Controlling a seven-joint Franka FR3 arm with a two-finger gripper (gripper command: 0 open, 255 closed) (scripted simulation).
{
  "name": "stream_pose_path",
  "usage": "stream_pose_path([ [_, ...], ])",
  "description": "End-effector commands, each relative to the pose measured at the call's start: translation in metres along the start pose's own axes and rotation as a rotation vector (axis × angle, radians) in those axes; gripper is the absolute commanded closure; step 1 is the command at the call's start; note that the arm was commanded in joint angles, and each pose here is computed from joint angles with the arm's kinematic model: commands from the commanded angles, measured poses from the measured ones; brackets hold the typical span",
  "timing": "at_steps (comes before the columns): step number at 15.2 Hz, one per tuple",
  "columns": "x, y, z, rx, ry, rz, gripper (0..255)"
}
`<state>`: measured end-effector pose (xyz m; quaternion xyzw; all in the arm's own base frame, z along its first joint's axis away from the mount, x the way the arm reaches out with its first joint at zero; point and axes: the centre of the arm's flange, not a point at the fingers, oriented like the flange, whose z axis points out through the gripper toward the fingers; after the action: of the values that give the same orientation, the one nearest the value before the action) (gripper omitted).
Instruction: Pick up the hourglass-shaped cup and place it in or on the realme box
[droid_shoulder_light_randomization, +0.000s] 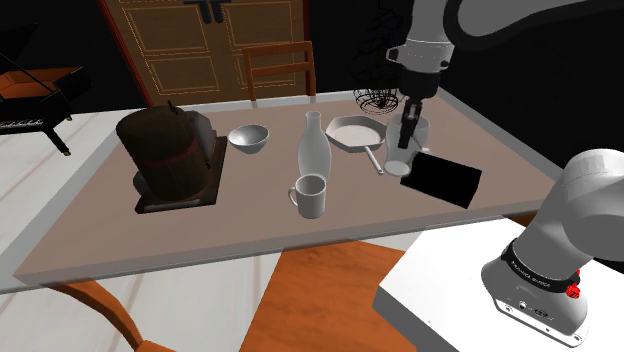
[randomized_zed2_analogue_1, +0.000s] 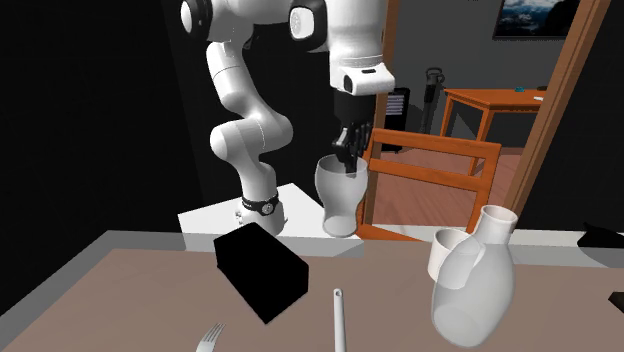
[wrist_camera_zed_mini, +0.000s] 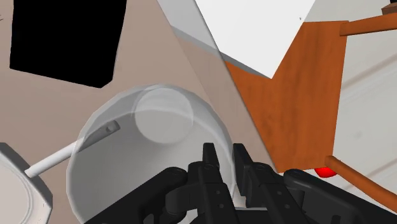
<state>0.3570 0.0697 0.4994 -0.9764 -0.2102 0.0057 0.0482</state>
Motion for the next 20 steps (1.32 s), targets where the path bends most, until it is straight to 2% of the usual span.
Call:
stream_pose_path([
  [1, 0.001, 0.000, -0.011, 0.000, 0.000, 0.000, 255],
  [4, 0.001, -0.001, -0.025, 0.000, 0.000, 0.000, 255],
  [18, -0.131, 0.113, -0.084, 0.000, 0.000, 0.000, 255],
  [20, -0.137, 0.118, -0.081, 0.000, 0.000, 0.000, 255],
])
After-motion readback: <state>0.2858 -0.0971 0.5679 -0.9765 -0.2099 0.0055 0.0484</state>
